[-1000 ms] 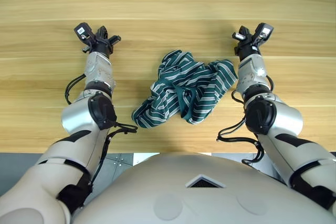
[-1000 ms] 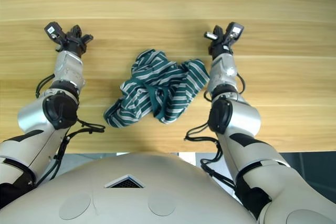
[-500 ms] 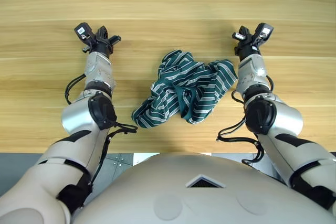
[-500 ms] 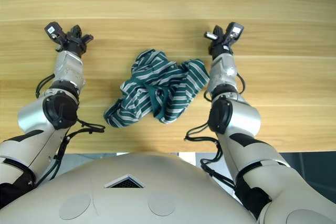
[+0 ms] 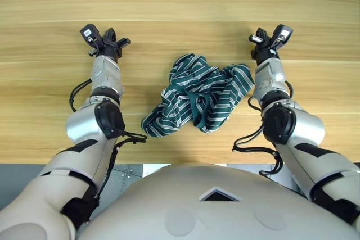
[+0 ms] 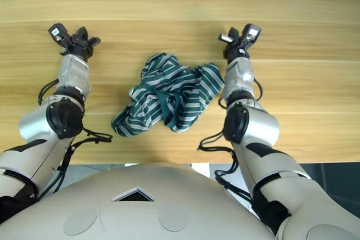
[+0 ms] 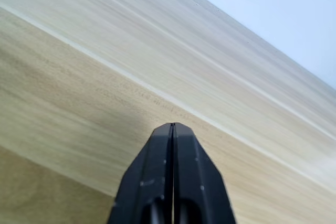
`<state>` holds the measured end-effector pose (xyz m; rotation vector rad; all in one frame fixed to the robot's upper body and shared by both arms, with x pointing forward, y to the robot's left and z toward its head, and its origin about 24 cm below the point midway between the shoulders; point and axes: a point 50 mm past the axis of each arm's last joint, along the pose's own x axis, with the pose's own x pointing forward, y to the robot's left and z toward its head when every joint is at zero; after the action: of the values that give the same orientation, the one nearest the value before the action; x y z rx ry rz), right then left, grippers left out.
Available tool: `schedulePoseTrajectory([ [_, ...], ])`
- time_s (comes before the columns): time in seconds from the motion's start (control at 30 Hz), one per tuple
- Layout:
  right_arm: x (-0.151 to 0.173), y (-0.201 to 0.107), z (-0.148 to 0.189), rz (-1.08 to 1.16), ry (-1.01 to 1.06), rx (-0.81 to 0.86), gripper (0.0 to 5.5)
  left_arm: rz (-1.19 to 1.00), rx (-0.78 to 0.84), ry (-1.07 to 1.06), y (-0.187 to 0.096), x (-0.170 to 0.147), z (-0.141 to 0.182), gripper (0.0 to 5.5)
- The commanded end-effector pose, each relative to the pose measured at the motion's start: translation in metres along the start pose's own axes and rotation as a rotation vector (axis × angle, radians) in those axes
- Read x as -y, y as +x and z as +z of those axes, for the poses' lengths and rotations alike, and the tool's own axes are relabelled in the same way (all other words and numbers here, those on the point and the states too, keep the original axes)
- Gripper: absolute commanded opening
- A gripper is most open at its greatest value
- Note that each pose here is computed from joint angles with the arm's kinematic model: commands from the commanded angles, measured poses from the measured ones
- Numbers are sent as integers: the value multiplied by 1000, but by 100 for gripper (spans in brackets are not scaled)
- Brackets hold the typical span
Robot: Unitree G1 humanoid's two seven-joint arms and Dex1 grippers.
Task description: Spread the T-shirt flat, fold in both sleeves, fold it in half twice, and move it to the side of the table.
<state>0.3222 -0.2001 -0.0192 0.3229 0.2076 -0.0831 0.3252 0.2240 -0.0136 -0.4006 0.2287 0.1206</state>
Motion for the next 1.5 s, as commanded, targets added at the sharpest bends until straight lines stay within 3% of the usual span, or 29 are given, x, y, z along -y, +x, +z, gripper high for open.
schedulePoseTrajectory([
  [0.03, 1, 5, 40, 164, -62, 193, 0, -318, 140, 71, 3, 11, 34, 4],
  [0.17, -5, -13, 87, 570, -256, 414, 0, -867, 289, 178, -21, 11, 68, 4],
  [0.3, -4, -65, 92, 938, -510, 391, 0, -1270, 176, 443, -71, 2, 48, 4],
  [0.4, -2, -106, 76, 1169, -678, 254, 0, -1361, -24, 679, -95, -6, 20, 4],
  [0.57, -5, -143, 65, 1365, -776, 133, 0, -1368, -200, 1021, -110, -11, -6, 4],
  [0.73, -10, -143, 48, 1382, -822, 19, 0, -1375, -243, 1181, -117, -9, -19, 4],
  [0.97, 19, -85, 5, 965, -1121, -273, 0, -1398, -216, 1201, -121, -1, -23, 4],
  [1.13, 47, -77, -17, 844, -1309, -449, 0, -1358, -103, 1190, -112, 12, -10, 4],
  [1.37, 48, -78, -14, 876, -1325, -431, 0, -1342, 62, 1088, -111, 37, 7, 4],
  [1.5, 46, -78, -15, 884, -1329, -428, 0, -1441, 26, 1033, -124, 47, -2, 4],
])
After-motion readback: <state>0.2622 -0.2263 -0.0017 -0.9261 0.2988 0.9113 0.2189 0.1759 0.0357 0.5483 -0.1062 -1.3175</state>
